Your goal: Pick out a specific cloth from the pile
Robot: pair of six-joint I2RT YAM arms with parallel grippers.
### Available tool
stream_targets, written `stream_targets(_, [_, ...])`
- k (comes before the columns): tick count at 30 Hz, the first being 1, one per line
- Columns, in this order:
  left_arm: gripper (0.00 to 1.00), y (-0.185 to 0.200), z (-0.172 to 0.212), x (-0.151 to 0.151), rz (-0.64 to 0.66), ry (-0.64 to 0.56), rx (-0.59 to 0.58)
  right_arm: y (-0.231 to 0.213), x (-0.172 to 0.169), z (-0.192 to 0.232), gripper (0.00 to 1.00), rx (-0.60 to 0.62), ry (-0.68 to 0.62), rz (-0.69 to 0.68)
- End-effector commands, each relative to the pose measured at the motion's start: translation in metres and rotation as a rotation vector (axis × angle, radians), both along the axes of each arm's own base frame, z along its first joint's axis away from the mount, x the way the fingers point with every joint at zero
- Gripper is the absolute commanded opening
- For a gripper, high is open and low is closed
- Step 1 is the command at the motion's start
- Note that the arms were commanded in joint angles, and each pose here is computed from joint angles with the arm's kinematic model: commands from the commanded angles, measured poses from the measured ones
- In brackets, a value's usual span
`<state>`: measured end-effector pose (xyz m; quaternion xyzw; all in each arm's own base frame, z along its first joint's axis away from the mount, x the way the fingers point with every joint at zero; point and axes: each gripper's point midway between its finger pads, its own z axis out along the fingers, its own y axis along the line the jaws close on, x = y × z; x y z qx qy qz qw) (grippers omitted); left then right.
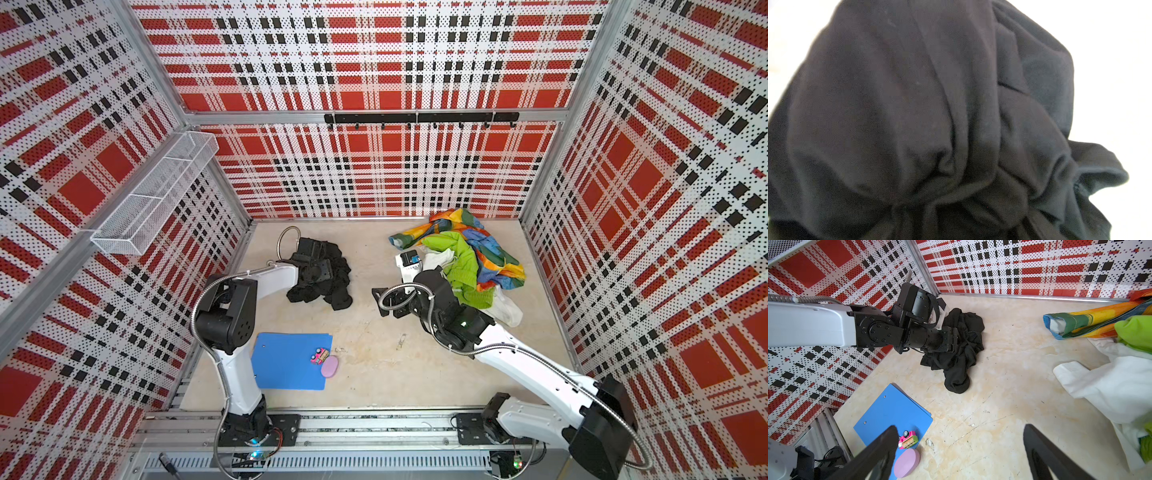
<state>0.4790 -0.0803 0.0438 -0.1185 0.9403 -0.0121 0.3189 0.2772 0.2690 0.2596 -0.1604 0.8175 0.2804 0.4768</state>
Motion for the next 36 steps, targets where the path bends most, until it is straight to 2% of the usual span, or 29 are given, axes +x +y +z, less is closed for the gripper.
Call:
stream_targets(1, [0.73,-0.001,0.027,-0.008,-0.021,-0.034,0.07,-0.006,0.0,0.009,1.0,0.005,-0.044,-0.019])
stream_targets(5, [0.74,-0.001,0.043,-0.005,-0.02,-0.049,0.124,-0.006,0.001,0.006,1.0,-0.005,-0.039,-0.023])
stream_targets(12, [0.74,-0.008,0.008,-0.002,-0.039,0.02,0.126,-0.012,0.0,0.008,1.0,-0.004,-0.046,-0.043])
stream_targets(15, [0.74,-0.01,0.012,0.001,-0.041,0.012,0.116,-0.016,0.0,0.009,1.0,-0.017,-0.049,-0.056])
stream_targets(18, [0.74,-0.012,0.036,0.003,-0.045,-0.037,0.108,-0.023,0.0,0.01,1.0,-0.02,-0.058,-0.084])
stream_targets(24, [0.81,-0.008,0.111,-0.006,-0.042,-0.184,0.084,-0.034,-0.002,0.009,1.0,-0.04,-0.076,-0.11])
stream_targets(27, [0.89,-0.007,0.149,-0.016,-0.057,-0.262,0.081,-0.04,-0.004,0.01,1.0,-0.044,-0.086,-0.124])
stream_targets(29, [0.99,-0.004,0.169,-0.027,-0.054,-0.306,0.083,-0.044,-0.005,0.011,1.0,-0.043,-0.095,-0.128])
stream_targets(32, [0.99,0.001,0.193,-0.044,-0.056,-0.373,0.07,-0.047,-0.01,0.012,1.0,-0.048,-0.108,-0.122])
stream_targets(36, [0.99,0.011,0.207,-0.072,-0.059,-0.44,0.069,-0.055,-0.014,0.011,1.0,-0.066,-0.128,-0.125])
